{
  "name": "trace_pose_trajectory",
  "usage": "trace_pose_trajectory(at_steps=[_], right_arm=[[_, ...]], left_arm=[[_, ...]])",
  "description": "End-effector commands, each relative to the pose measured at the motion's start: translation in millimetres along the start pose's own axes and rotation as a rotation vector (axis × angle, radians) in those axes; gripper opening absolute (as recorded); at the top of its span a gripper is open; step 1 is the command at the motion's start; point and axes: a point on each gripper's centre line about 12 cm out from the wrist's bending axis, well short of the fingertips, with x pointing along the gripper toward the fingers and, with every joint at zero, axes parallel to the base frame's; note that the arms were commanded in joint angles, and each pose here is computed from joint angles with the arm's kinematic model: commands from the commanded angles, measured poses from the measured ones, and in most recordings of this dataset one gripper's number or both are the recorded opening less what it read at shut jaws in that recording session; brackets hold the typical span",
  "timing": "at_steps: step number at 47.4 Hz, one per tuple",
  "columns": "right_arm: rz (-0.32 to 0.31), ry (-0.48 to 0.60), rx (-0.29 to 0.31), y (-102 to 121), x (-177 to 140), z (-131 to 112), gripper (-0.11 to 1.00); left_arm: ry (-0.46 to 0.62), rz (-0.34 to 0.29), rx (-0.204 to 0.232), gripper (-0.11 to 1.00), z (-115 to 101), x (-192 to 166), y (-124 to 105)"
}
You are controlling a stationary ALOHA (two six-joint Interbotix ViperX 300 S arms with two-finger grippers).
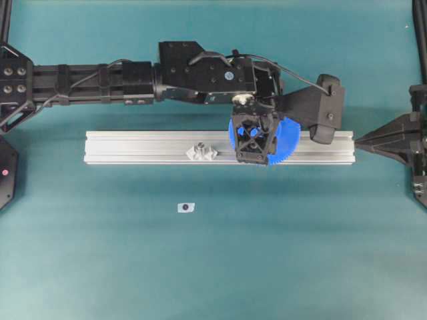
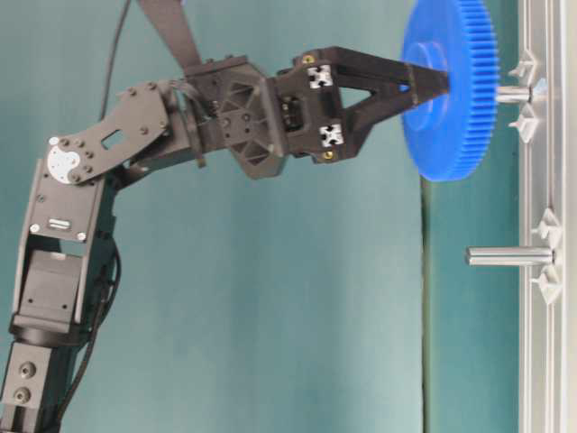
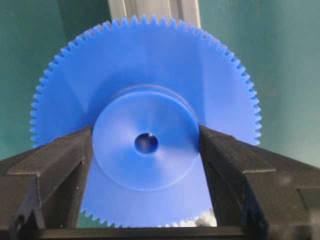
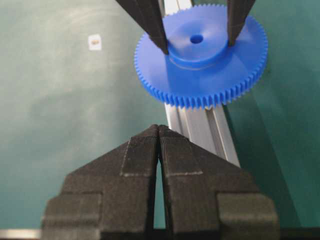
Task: Find the location of the shaft and insert the large gear.
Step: 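Align the gear's center hole over the left metal shaft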
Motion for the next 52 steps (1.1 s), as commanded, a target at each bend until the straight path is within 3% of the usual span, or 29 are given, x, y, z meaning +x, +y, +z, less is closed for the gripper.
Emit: trace_pose_trajectory(at_steps=[1,19,36,52], right_arm=[[0.0,-0.009,0.01,0,0,4,0.02],[0.0,-0.009,0.01,0,0,4,0.02],[0.0,-0.009,0.01,0,0,4,0.02],[-0.001,-0.008,0.008,0,0,4,0.02]], left_arm=[[-0.054,0.022,-0.008,0.7,9,-21,8],[-0.046,0.034,-0.039,0.7,1,-22,26],[-0.025,0.03,-0.046,0.7,-4,-16,26],[-0.029,0.009,-0.033,0.7,4,-14,-1]])
